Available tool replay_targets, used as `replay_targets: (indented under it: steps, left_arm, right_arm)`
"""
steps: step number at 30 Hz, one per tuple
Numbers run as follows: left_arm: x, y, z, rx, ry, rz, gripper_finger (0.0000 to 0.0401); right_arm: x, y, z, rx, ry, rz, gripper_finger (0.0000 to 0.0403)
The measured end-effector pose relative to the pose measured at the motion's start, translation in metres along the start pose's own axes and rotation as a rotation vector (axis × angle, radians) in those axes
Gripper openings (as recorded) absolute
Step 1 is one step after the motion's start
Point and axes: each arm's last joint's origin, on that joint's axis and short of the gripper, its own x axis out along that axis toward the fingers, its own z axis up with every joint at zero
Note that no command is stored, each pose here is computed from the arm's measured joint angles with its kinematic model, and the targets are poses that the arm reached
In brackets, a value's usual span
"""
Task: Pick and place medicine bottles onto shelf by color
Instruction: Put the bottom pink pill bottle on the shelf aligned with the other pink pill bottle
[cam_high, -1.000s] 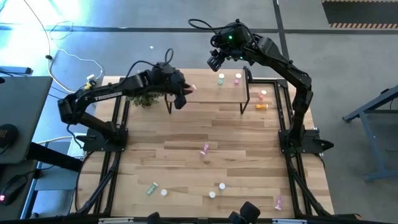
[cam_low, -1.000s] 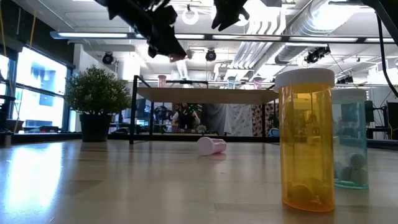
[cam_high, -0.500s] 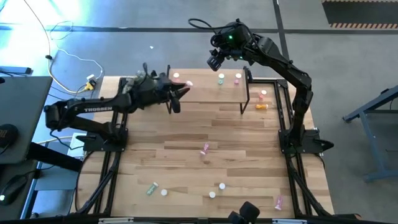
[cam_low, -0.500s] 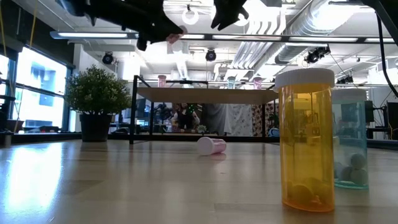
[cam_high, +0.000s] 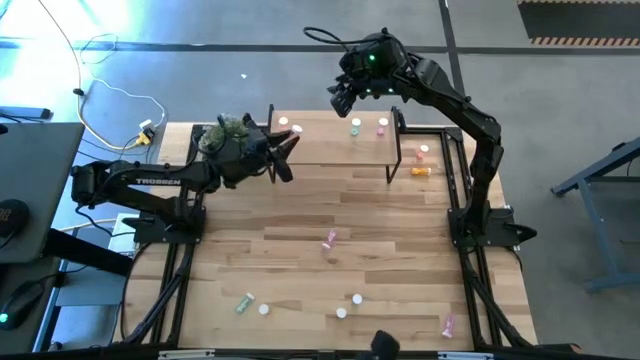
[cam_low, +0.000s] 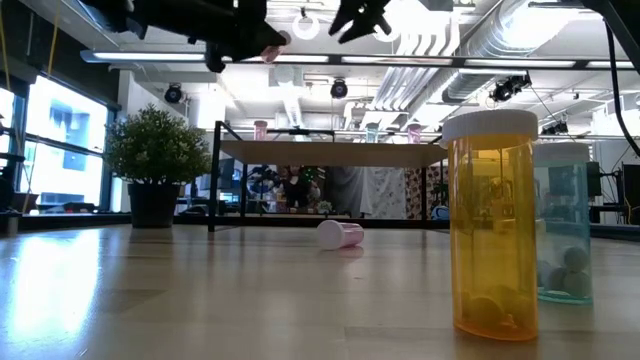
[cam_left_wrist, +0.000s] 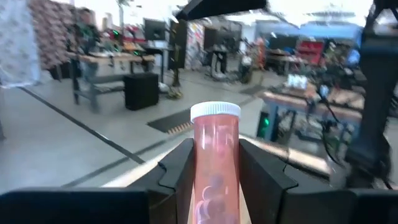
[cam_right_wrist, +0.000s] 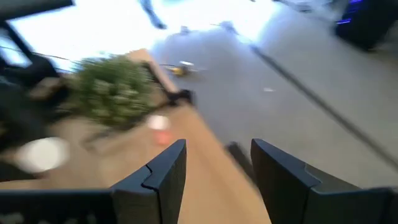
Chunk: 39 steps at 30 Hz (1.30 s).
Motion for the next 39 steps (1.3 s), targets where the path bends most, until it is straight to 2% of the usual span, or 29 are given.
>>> replay_targets:
  steps: [7, 17, 26, 29, 34, 39]
  left_arm:
    - [-0.001, 0.0, 0.011, 0.0, -0.111, 0.018, 0.0103]
    - [-0.001, 0.0, 0.014, 0.06, -0.138, 0.014, 0.0103]
    - [-0.001, 0.001, 0.016, 0.073, -0.156, 0.023, 0.0103]
    - [-0.001, 0.001, 0.017, 0.075, -0.169, 0.015, 0.0103]
    - [-0.001, 0.0, 0.017, 0.076, -0.17, -0.004, 0.0103]
    - [-0.001, -0.001, 0.019, 0.071, -0.189, -0.033, 0.0103]
  right_arm:
    - [-0.002, 0.005, 0.011, 0.103, -0.09, 0.324, 0.0172]
    - [-0.003, 0.009, 0.018, 0.134, -0.149, 0.434, 0.0182]
    - [-0.004, 0.018, 0.024, 0.227, -0.187, 0.465, 0.0242]
    - [-0.005, 0.029, 0.023, 0.208, -0.178, 0.474, 0.0244]
    - [0.006, 0.049, 0.017, 0.156, -0.15, 0.443, 0.024]
    - [0.019, 0.06, 0.009, 0.154, -0.099, 0.384, 0.0238]
